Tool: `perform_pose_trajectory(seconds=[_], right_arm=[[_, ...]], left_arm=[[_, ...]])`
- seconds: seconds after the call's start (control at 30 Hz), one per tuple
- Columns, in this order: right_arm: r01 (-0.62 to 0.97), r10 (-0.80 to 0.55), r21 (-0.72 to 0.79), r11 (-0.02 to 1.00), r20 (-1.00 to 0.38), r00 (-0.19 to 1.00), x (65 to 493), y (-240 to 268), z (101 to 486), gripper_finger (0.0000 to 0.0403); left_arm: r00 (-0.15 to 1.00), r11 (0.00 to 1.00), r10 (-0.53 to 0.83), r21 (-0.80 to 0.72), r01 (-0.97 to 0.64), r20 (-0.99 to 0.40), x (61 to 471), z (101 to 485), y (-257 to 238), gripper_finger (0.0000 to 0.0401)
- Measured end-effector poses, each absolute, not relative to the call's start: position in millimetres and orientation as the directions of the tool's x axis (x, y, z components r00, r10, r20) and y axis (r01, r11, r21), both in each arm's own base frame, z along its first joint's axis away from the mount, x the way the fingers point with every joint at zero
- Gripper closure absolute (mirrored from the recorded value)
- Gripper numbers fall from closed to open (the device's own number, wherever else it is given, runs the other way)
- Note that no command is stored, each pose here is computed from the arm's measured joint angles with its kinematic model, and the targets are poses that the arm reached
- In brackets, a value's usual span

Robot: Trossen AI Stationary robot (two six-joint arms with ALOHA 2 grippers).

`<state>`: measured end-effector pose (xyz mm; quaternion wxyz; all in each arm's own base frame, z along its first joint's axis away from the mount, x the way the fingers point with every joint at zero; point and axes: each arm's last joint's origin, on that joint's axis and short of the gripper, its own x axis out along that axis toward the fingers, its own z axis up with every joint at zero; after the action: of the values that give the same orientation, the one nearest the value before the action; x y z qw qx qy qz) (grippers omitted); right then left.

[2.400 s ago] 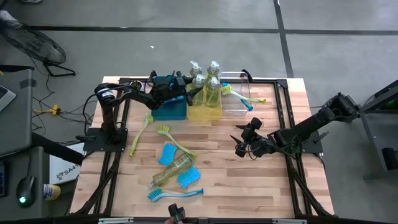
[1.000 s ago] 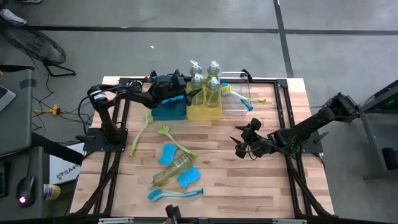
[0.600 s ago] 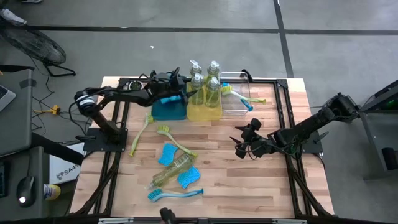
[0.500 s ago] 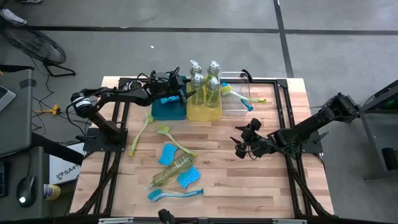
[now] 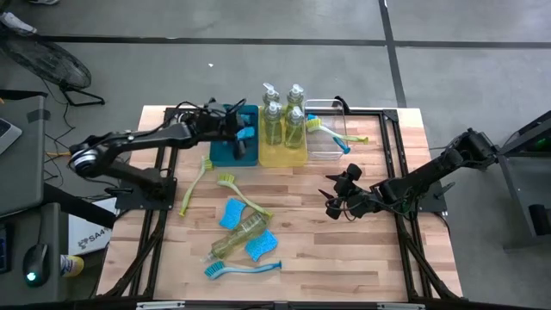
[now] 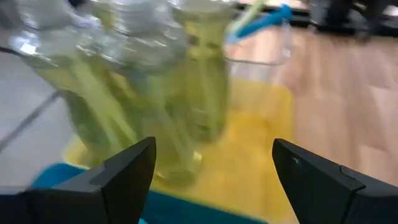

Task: Pick & Place Kitchen Sink Supplies
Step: Put the dishwashing liquid into the yellow bin

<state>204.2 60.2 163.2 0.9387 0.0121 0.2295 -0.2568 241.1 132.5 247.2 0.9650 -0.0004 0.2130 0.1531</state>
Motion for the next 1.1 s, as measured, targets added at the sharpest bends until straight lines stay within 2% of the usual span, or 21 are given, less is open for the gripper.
perform_pose_trajectory(seconds=[0.2,0.33,0.63,0.83,1.1], right_arm=[[0.477,-0.466,-0.094,0.874,-0.443,0.766,204,60,163,0.0153],[0.42,-0.414,-0.096,0.903,-0.458,0.787,206,62,164,0.0153],[0.239,-0.242,-0.063,0.969,-0.447,0.861,231,59,197,0.0153],[0.129,-0.171,-0.125,0.984,-0.439,0.882,255,63,227,0.0153],[-0.05,-0.087,-0.224,0.973,-0.563,0.822,312,78,237,0.0153]], left_arm=[[0.839,0.976,0.184,-0.01,-0.22,-0.512,227,257,93,0.0084],[0.791,0.971,0.153,-0.056,-0.23,-0.593,216,259,65,0.0084],[0.746,0.935,0.272,-0.015,-0.353,-0.607,189,274,15,0.0084],[0.708,0.894,0.375,0.031,-0.447,-0.598,169,277,-6,0.0084],[0.694,0.874,0.391,0.007,-0.486,-0.605,156,262,-25,0.0084]])
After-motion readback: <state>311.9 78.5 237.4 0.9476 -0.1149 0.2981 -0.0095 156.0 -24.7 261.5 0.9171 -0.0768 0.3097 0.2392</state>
